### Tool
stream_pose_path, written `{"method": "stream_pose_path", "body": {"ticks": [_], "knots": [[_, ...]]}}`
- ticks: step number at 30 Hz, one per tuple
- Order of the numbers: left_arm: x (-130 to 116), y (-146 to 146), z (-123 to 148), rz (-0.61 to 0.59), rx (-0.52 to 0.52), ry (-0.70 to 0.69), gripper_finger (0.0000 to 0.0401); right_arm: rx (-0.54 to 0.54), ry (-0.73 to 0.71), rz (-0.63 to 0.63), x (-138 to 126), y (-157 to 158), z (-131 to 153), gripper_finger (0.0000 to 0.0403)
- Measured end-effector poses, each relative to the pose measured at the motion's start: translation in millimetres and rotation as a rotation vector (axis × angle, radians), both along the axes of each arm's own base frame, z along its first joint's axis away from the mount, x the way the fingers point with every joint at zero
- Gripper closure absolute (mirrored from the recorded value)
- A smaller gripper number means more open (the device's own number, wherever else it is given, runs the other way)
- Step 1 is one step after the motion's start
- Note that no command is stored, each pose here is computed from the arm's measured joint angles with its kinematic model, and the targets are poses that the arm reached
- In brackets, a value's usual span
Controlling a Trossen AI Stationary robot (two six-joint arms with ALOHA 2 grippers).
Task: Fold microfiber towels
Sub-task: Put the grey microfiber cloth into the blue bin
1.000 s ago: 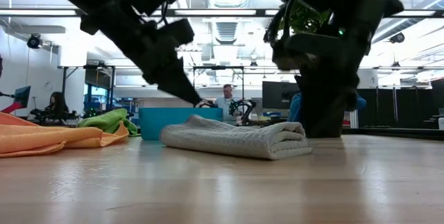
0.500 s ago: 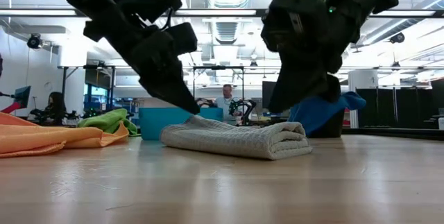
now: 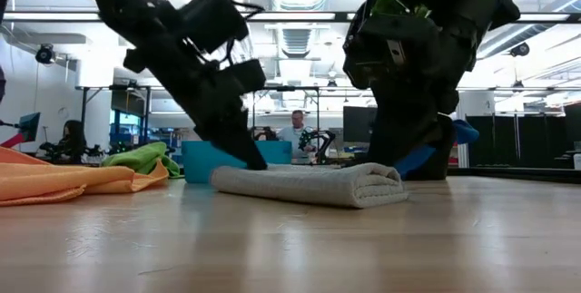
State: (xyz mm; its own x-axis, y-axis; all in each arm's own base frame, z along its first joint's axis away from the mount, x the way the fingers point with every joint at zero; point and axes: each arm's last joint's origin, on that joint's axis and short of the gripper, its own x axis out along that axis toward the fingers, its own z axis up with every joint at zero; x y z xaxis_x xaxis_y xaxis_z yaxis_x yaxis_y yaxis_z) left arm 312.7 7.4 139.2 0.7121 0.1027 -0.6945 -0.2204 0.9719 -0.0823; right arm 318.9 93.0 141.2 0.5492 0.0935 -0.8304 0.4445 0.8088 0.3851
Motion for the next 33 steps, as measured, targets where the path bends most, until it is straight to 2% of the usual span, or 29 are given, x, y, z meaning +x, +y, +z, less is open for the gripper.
{"method": "stream_pose_path", "body": {"ticks": [6,13,15,21,25,28,31,33], "knots": [[-1,10,-1,0.035,0.003,0.006,0.0401,-0.008,0.018,-0.001,-2,-1,-1,0.0394],[-9,12,36,0.051,0.027,-0.111,0.0401,-0.023,-0.031,-0.019,-3,-1,13,0.0394],[-14,11,40,0.049,0.027,-0.088,0.0401,-0.019,-0.044,-0.020,-4,-1,17,0.0394],[-32,10,22,0.078,0.050,0.120,0.0401,-0.019,-0.091,-0.028,-8,7,29,0.0394],[-34,7,14,0.086,0.066,0.145,0.0401,-0.027,-0.117,-0.043,-14,18,34,0.0394],[-32,4,11,0.112,0.042,0.138,0.0401,-0.021,-0.133,-0.045,-19,29,38,0.0394],[-24,-3,11,0.107,0.032,0.089,0.0401,-0.029,-0.144,-0.043,-27,42,41,0.0394],[-23,-11,6,0.086,0.030,0.115,0.0401,-0.027,-0.153,-0.047,-31,51,42,0.0394]]}}
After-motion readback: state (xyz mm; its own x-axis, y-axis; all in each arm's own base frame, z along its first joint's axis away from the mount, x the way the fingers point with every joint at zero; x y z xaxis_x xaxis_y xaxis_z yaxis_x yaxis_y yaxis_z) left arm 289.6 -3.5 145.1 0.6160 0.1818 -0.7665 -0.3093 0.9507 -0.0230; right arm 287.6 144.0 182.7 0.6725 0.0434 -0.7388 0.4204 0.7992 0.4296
